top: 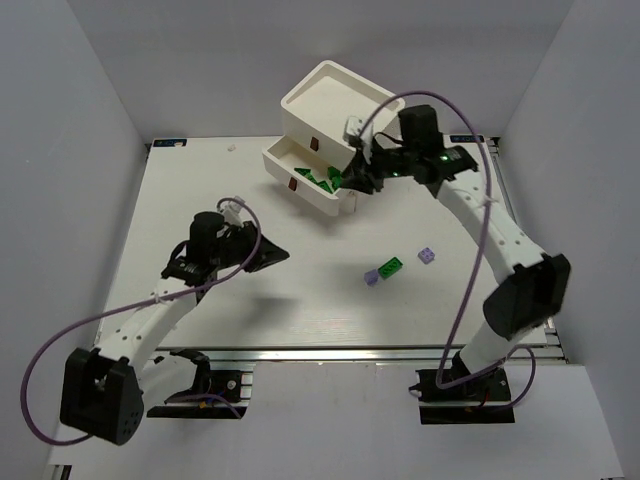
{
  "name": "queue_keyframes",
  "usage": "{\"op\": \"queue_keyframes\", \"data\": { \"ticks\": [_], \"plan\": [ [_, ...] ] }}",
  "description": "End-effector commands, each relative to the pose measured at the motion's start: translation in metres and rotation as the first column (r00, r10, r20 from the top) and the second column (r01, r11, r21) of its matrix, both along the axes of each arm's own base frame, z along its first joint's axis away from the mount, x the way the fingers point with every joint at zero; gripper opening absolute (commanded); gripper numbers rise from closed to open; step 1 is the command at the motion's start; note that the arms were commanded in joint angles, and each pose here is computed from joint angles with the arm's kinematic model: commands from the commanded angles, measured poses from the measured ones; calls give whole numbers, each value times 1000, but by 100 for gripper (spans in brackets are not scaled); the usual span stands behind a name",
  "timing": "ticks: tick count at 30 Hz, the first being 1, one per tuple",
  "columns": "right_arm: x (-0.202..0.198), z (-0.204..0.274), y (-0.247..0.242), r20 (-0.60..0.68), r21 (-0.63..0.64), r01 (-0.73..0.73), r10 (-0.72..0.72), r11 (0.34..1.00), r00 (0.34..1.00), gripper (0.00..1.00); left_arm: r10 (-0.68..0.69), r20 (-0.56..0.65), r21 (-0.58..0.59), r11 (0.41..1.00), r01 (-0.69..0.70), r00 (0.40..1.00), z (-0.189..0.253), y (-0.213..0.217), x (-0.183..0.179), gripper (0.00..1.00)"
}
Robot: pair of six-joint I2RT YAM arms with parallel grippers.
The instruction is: Sort the legos into containers by color
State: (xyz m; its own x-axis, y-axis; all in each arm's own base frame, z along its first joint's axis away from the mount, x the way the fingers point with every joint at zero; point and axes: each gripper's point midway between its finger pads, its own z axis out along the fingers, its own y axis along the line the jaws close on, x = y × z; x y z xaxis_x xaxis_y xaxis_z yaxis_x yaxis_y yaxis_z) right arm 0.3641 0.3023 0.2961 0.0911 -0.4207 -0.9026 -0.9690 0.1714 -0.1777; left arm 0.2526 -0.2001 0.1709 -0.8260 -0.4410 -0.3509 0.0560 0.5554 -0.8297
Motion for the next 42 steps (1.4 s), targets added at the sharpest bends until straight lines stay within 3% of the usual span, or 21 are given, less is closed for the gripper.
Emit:
{"op": "queue_keyframes", "data": {
  "ticks": [1,4,6,7,8,9,13,17,25,31,35,42],
  "plan": [
    [-77,-9,-18,-60,72,-283,287,956,956,37,-154,128,1,988,155,980,30,-34,9,29],
    [-89,-18,-43,-112,91,-252,262,963,959,48,-205,163,58,978,198,965,38,-55,20,46],
    [-73,-25,-59,-197,77,-72,86,994,977,63,-262,184,98,964,247,948,38,-75,20,51],
    [-53,-23,-68,-147,97,50,-36,994,988,66,-266,187,122,961,246,946,37,-85,31,56],
    [-40,-25,-83,-250,98,226,-196,969,948,69,-315,174,159,944,289,933,25,-100,30,58],
    [-27,-31,-94,-261,73,325,-296,943,919,72,-330,180,181,937,298,927,23,-108,33,60],
    [-11,-26,-138,-366,86,499,-438,862,821,68,-402,223,262,902,342,888,19,-150,48,65],
    [-12,-28,-161,-392,113,571,-492,813,778,66,-479,319,356,861,365,818,29,-196,68,68],
    [-10,-12,-196,-448,184,640,-516,746,730,65,-655,391,501,741,447,647,-12,-256,64,69],
    [-5,0,-218,-476,235,670,-518,704,711,66,-725,368,618,658,430,582,-47,-279,57,71],
    [-4,4,-226,-476,251,673,-517,696,712,66,-753,330,678,609,413,569,-67,-292,52,72],
    [-8,1,-234,-462,254,672,-523,695,716,70,-747,234,789,520,328,623,-107,-285,63,73]
  ]
}}
